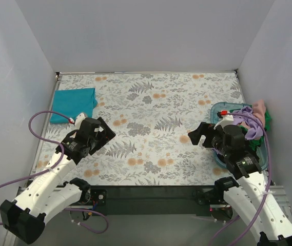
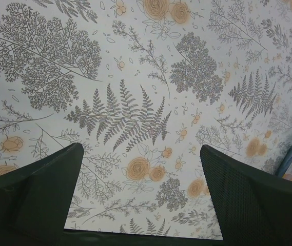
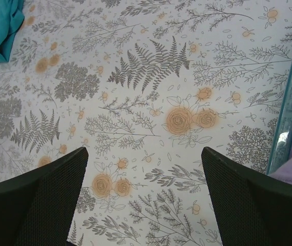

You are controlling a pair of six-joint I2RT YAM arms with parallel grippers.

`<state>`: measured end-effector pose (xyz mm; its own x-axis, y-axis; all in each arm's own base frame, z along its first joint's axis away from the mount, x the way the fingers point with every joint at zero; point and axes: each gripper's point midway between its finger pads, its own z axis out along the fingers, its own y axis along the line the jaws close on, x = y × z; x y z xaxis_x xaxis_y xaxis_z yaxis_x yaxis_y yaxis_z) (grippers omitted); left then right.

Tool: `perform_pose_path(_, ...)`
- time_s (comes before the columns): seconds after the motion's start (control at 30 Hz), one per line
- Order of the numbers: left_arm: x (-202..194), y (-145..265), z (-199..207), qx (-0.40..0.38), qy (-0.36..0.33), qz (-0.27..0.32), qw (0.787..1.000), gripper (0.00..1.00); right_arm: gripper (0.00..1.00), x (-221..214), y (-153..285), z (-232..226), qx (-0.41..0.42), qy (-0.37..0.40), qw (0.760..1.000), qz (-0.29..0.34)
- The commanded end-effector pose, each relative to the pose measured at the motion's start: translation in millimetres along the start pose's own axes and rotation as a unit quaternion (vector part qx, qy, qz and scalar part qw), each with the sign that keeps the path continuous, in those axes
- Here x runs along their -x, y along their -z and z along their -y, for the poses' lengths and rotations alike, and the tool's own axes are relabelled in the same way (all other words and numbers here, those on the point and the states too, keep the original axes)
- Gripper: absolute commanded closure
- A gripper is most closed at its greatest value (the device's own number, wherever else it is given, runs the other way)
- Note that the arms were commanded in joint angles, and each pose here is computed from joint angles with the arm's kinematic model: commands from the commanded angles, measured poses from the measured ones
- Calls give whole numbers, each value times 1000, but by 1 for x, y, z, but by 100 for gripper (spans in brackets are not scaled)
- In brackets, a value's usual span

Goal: Fold and stack the t-shirts
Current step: Grab the tshirt from the pile

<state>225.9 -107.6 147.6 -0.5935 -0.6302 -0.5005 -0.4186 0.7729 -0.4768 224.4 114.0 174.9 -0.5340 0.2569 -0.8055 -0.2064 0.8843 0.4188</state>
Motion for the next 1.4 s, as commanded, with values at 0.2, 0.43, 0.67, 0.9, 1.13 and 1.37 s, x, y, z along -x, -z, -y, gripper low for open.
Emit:
perform_pose_path(0.2,8,9,4,-13,4,17,1000,2,2,53,23,-1,-57,36,998,12)
perform_pose_path(0.43,7,6,3,-10,-1,14,1000,2,2,91,74,89,-374,17,926,50)
perform_pose_path(0.67,4,3,7,-16,-7,7,1000,2,2,111,97,132,-505,25,863,21)
perform_pose_path(0.9,1,1,10,-24,-12,-1,1000,2,1,124,83,196,-514,-71,854,-39)
perform_pose_path(1.13,1,1,14,-31,-15,-2,999,2,14,100,53,230,-455,-142,876,-78)
perform_pose_path(1.37,0,0,12,-26,-17,-5,1000,2,64,96,31,218,-382,-153,909,-70)
